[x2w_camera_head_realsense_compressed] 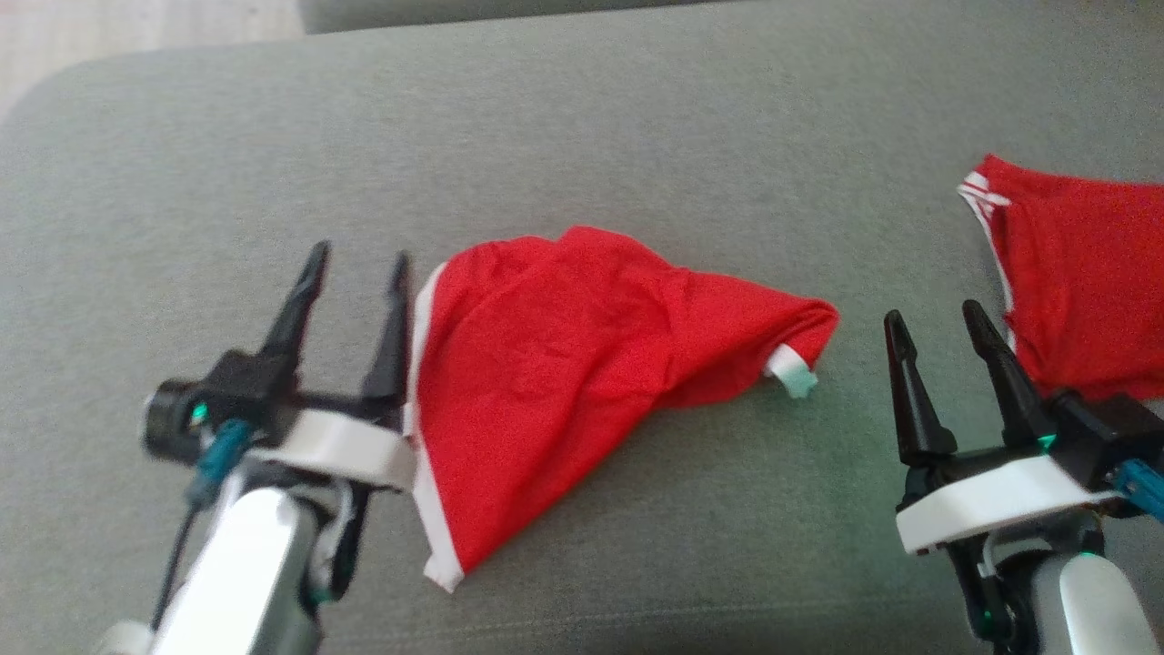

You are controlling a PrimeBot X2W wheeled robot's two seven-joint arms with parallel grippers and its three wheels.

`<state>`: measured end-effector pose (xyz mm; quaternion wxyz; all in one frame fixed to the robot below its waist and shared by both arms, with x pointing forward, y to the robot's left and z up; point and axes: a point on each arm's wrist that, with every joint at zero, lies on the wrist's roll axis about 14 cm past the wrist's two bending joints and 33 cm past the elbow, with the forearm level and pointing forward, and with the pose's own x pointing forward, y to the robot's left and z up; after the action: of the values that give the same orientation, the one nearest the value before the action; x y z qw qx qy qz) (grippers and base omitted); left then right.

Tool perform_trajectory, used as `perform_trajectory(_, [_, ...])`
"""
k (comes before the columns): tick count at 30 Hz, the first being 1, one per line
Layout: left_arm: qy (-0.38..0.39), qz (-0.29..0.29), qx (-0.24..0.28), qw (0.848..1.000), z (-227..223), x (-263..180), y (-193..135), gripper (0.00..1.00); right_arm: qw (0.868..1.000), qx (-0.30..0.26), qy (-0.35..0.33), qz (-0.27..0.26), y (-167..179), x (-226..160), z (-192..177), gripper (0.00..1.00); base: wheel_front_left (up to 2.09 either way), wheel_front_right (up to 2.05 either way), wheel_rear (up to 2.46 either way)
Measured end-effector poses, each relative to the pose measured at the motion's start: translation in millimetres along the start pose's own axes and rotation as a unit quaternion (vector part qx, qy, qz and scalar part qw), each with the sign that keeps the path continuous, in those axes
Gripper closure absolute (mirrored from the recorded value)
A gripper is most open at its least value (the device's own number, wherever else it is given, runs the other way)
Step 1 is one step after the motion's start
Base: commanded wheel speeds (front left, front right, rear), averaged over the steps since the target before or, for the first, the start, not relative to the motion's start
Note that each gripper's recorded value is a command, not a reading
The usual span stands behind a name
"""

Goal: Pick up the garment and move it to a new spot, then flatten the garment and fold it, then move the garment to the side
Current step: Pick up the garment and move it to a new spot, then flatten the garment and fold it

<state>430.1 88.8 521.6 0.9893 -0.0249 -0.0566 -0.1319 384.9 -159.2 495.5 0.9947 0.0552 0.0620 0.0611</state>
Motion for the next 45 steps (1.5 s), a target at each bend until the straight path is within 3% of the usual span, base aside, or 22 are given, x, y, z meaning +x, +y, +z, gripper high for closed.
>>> perform_trajectory(4, [0.013,0.057,0.016,0.998,-2,-26,40,0.0,1.0,-0.004,-0.006,0.018,11,4,6,0.0,0.0,0.0,0.0])
perform_trajectory(9, [0.023,0.088,0.014,0.996,-3,-54,61,0.0,1.0,-0.005,-0.007,0.027,18,-4,7,0.0,0.0,0.0,0.0])
perform_trajectory(24, [0.033,0.067,0.01,0.997,-4,-88,45,0.0,1.0,-0.001,0.009,0.018,16,-37,-1,0.0,0.0,0.0,0.0])
perform_trajectory(45, [0.028,0.069,0.018,0.997,-1,-90,46,0.0,1.0,0.0,0.012,0.02,17,-36,-1,0.0,0.0,0.0,0.0])
